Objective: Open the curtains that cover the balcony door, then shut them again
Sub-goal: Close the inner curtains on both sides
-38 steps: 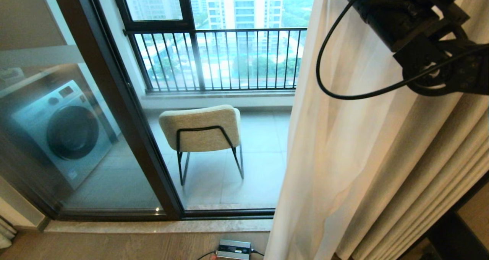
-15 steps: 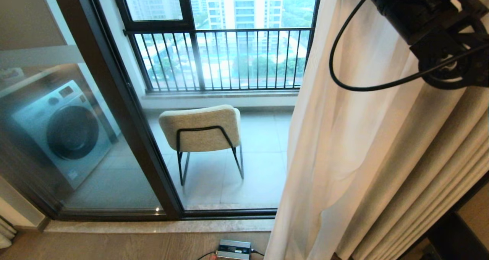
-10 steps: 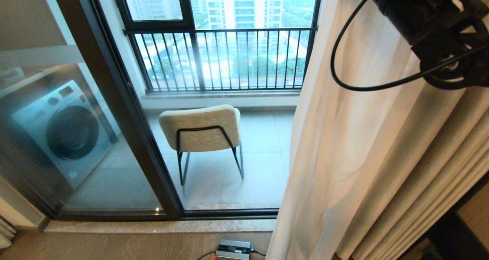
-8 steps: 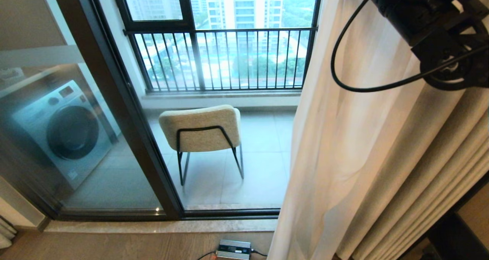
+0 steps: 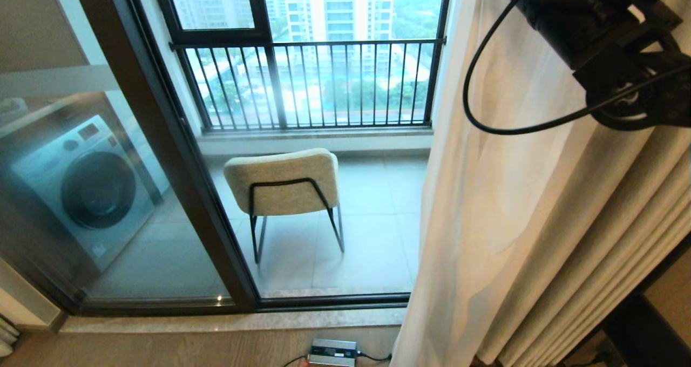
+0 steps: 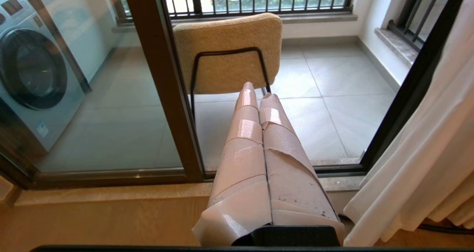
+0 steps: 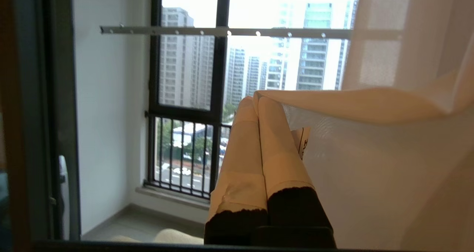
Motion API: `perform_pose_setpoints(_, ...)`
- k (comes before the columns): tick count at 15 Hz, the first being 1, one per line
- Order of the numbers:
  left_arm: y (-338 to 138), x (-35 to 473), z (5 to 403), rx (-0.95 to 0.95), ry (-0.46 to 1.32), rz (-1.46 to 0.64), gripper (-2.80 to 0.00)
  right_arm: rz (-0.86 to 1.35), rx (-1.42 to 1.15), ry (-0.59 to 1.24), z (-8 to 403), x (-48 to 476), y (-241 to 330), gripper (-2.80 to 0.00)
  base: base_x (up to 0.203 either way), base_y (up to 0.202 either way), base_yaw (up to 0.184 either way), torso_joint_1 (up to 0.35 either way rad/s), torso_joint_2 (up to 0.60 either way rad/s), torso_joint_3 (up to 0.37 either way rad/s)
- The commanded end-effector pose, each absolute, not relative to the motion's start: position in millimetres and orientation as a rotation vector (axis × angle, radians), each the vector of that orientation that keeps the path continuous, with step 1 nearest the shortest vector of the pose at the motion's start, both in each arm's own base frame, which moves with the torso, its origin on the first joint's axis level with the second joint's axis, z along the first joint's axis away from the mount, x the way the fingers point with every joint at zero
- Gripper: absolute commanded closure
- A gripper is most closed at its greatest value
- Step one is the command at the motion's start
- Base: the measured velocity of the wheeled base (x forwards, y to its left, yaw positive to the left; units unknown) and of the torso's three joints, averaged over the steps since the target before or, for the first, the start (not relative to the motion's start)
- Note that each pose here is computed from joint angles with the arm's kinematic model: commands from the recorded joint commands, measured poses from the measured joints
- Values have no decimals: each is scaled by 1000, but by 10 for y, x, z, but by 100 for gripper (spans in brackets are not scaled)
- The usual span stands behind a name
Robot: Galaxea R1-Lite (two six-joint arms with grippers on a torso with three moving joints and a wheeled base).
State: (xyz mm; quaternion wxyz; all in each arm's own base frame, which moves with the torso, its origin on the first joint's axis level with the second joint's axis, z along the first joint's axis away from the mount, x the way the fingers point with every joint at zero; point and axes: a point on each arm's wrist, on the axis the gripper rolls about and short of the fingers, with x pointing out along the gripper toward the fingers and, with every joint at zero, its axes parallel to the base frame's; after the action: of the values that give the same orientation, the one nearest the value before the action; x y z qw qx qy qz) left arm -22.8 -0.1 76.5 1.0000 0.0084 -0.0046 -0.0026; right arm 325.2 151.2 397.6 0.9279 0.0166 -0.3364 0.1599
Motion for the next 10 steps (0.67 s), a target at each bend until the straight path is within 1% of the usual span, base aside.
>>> perform_pose_setpoints(1,-2,-228,766,17,-11,-5,0,324,35,-698,3983,3248,1506,0,0,167,1,-1,-1,9)
perform_pose_setpoints(10,-2,-228,766,17,-11,-5,0,324,33,-690,3958,3261,1512,0,0,189,0,1,2,4)
